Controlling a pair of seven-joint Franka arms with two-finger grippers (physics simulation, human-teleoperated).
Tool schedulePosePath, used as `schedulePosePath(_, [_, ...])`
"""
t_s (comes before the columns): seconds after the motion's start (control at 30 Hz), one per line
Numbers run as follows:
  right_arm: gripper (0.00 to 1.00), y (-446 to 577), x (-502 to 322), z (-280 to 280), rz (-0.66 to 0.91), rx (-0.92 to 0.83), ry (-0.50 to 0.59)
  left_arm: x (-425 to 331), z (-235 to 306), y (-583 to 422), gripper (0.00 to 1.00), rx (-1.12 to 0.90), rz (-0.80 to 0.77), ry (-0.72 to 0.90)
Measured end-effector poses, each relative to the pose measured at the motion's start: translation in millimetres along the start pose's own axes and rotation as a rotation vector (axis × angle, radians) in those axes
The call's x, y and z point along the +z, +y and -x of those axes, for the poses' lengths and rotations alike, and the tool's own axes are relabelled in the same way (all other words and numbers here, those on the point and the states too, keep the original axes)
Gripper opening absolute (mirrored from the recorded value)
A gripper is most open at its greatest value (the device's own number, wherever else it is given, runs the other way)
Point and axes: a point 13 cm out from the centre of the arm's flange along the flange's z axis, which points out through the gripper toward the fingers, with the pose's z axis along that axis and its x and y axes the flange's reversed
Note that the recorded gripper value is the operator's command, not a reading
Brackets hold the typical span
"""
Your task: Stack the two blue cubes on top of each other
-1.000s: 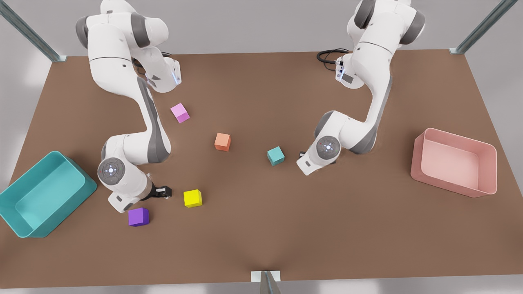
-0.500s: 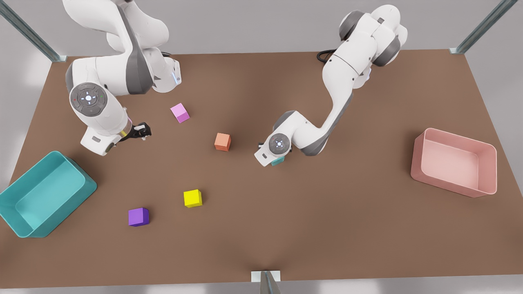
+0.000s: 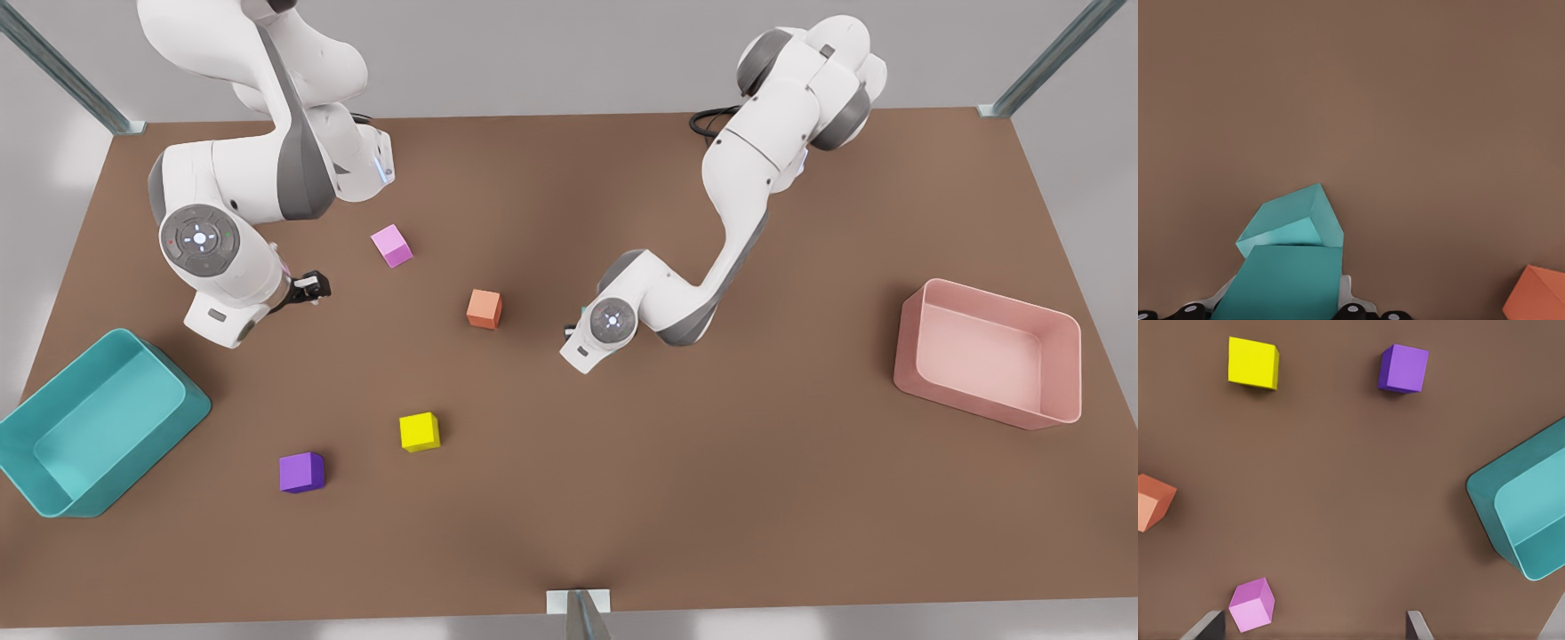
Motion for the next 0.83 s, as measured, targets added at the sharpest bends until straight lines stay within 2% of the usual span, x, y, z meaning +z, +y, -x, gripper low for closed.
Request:
schedulePosePath(0.23, [1.0, -0.3, -0.3, 2.3, -0.001, -0.007, 0.001, -1.3, 0.4, -2.5, 1.0, -0.029, -0.01, 0.001])
schedulePosePath(0.5, [1.0, -1.8, -4.2, 4.9, 0.007, -0.005, -0.009, -90.7, 23.2, 14.4, 1.0, -0.087, -0.052, -0.04])
schedulePosePath(0.57, [1.0, -1.4, -4.5, 4.8, 0.009, -0.005, -0.01, -189.4, 66.1, 74.2, 1.0, -0.169, -0.111, -0.108])
schedulePosePath(0.63, [1.0, -0.7, -4.8, 4.6, 0.01, -0.006, -0.011, -263.1, 100.4, 190.9, 1.0, -0.284, -0.125, -0.145])
schedulePosePath(0.67, [1.0, -0.4, -5.0, 4.6, 0.01, -0.006, -0.011, -270.5, 91.5, 246.7, 1.0, -0.324, -0.08, -0.135])
schedulePosePath(0.73, [1.0, -0.1, -5.3, 4.6, 0.011, -0.006, -0.012, -276.5, 36.0, 332.4, 1.0, -0.362, 0.011, -0.133])
schedulePosePath(0.83, [1.0, -0.5, -5.9, 3.8, 0.009, -0.006, -0.014, -298.0, 0.5, 361.3, 1.0, -0.302, 0.042, -0.154])
